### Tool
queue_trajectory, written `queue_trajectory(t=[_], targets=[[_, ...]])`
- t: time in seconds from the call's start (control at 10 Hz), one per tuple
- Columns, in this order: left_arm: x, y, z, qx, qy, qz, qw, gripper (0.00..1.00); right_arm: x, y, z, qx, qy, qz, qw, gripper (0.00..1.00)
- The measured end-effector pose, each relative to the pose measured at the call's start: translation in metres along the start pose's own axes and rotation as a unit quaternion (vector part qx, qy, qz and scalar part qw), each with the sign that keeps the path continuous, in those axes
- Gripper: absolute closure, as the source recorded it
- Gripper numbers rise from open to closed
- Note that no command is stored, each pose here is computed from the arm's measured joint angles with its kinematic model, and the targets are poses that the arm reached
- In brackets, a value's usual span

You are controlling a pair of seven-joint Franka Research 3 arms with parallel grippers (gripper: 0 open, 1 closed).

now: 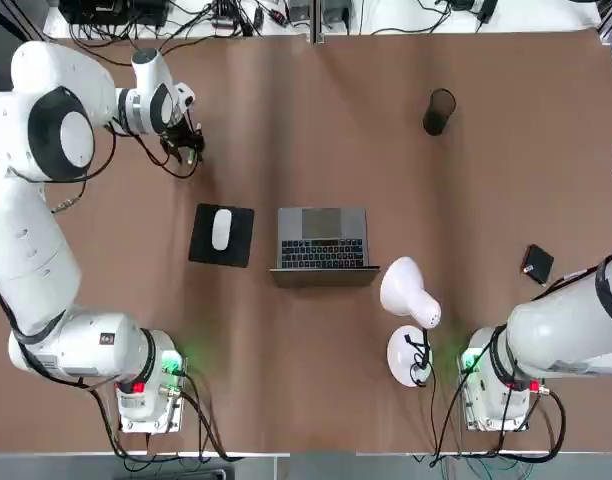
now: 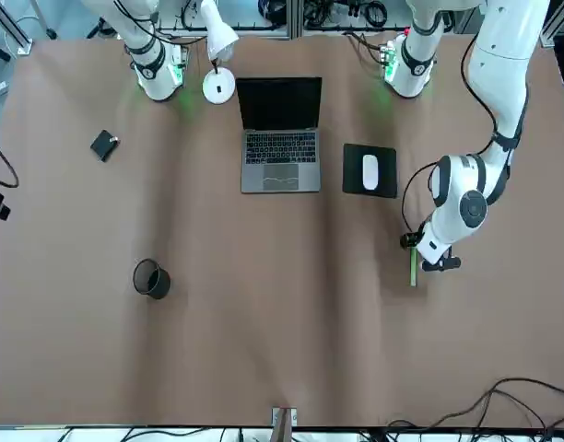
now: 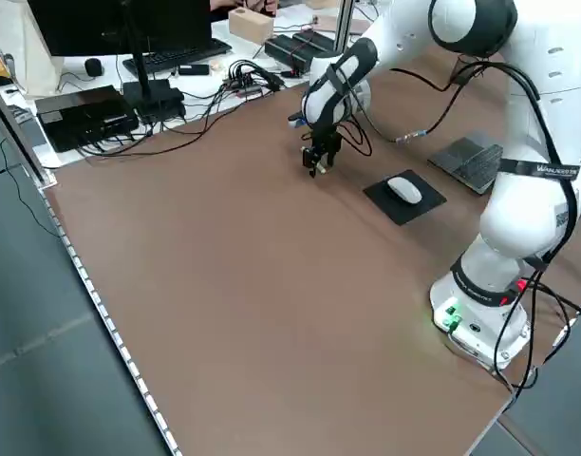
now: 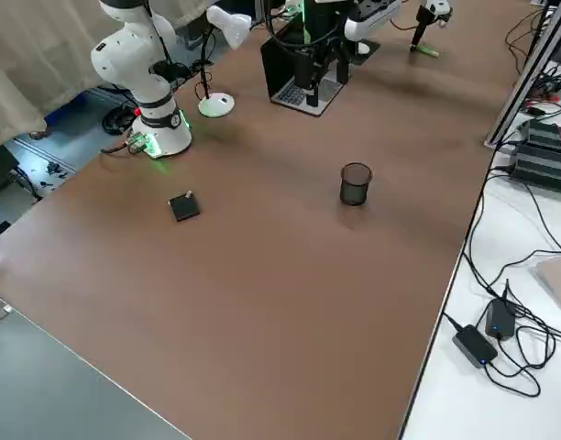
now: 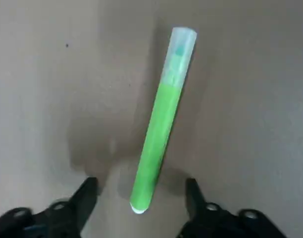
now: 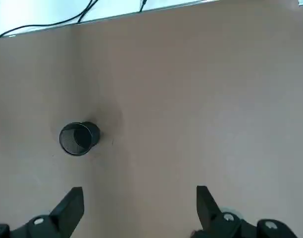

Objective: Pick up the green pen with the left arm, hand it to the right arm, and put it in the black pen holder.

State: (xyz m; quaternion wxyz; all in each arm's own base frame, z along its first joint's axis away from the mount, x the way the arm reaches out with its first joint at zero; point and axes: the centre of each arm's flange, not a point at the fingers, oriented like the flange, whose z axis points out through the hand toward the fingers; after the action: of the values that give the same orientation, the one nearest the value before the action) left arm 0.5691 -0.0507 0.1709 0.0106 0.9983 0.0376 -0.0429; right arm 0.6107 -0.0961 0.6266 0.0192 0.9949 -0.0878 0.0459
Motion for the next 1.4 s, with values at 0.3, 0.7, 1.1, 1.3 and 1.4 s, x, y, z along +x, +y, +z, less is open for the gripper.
queue_trajectory(t=[0.3,0.7,1.1,1.3,1.4], targets=[[0.001,-0.001,-0.006,0.000,0.005,0.005,1.000,0.77,0.000,-0.002,0.000,0.000,0.000,-0.001,1.000,0.00],[0.014,0.003,-0.028,-0.004,0.035,0.026,0.999,0.82,0.000,-0.001,0.000,0.000,0.000,-0.001,1.000,0.00],[0.044,0.040,-0.134,-0.014,0.117,0.124,0.985,0.82,0.000,-0.001,0.000,0.000,0.000,-0.001,1.000,0.00],[0.053,0.063,-0.170,-0.015,0.137,0.188,0.972,0.82,0.000,-0.008,0.000,0.001,0.000,-0.006,1.000,0.00],[0.056,0.080,-0.189,-0.018,0.133,0.213,0.968,0.82,0.000,-0.015,0.001,0.002,-0.001,-0.013,1.000,0.00]])
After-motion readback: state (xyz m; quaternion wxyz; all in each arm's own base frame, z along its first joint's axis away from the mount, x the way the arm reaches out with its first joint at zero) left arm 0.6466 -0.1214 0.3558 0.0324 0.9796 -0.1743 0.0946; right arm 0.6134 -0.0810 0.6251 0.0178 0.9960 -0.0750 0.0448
